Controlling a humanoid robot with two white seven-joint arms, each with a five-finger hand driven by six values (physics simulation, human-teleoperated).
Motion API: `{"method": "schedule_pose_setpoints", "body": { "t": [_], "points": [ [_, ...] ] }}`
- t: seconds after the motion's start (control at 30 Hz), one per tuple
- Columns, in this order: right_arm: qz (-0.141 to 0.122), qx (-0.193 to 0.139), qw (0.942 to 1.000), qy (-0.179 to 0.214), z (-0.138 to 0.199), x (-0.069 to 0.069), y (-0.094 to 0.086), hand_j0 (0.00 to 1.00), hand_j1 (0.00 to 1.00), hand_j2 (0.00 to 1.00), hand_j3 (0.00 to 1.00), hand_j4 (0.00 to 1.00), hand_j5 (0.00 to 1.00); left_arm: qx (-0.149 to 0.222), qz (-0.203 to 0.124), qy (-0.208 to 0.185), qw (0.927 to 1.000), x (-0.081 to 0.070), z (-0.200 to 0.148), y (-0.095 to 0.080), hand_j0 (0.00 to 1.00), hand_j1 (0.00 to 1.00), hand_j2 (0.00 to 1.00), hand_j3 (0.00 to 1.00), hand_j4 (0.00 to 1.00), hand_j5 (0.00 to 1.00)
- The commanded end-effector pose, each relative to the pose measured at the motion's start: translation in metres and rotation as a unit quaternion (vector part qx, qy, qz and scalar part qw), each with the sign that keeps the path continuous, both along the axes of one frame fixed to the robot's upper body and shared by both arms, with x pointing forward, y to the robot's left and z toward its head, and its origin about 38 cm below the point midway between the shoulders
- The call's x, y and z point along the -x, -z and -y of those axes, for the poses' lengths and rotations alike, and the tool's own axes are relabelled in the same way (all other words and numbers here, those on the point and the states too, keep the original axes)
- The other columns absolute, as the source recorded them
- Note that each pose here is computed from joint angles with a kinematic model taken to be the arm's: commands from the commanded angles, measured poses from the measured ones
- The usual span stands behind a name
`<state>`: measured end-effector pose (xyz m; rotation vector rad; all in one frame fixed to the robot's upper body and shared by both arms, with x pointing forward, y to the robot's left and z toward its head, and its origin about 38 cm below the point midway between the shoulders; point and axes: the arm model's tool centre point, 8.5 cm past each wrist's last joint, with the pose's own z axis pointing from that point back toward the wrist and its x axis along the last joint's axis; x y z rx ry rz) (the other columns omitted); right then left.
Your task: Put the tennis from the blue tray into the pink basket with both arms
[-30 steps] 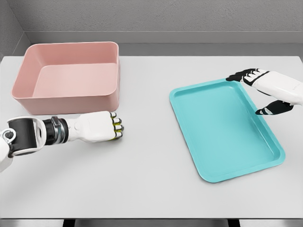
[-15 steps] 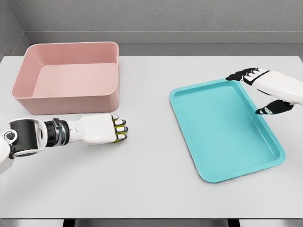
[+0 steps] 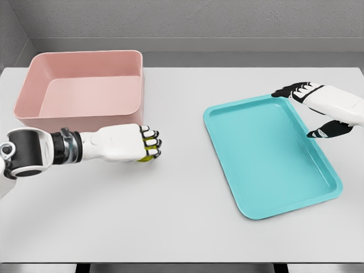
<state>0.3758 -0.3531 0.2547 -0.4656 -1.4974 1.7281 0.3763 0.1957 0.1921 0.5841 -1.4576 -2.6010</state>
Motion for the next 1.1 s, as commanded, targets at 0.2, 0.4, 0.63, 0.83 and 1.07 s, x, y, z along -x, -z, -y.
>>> {"method": "schedule_pose_setpoints", "body": {
  "t": [0.2,0.4,0.63,0.83,1.07],
  "points": [
    [-0.001,-0.002,1.0000,0.000,0.000,0.000,0.000,1.00,1.00,1.00,1.00,1.00,1.00,0.089,0.014,0.011,0.9958,-0.014,0.015,-0.053,0.00,0.00,0.00,0.00,0.00,0.00],
    [-0.001,-0.002,1.0000,0.000,0.000,0.000,0.000,1.00,1.00,1.00,1.00,1.00,1.00,0.121,0.047,-0.041,0.9906,-0.037,-0.018,-0.087,0.00,0.00,0.00,0.00,0.00,0.00],
    [-0.001,-0.002,1.0000,0.000,0.000,0.000,0.000,1.00,1.00,1.00,1.00,1.00,1.00,0.134,0.043,-0.144,0.9796,-0.071,-0.082,-0.090,0.00,0.00,0.00,0.00,0.00,0.00],
    [-0.001,-0.002,1.0000,0.000,0.000,0.000,0.000,1.00,1.00,1.00,1.00,1.00,1.00,0.112,0.012,-0.218,0.9693,-0.097,-0.120,-0.062,0.00,0.00,0.00,0.00,0.00,0.00],
    [-0.001,-0.001,1.0000,0.001,0.001,0.000,0.000,1.00,1.00,1.00,1.00,1.00,1.00,0.074,-0.045,-0.272,0.9584,-0.123,-0.130,-0.008,0.00,0.00,0.00,0.00,0.00,0.00]
  ]
}}
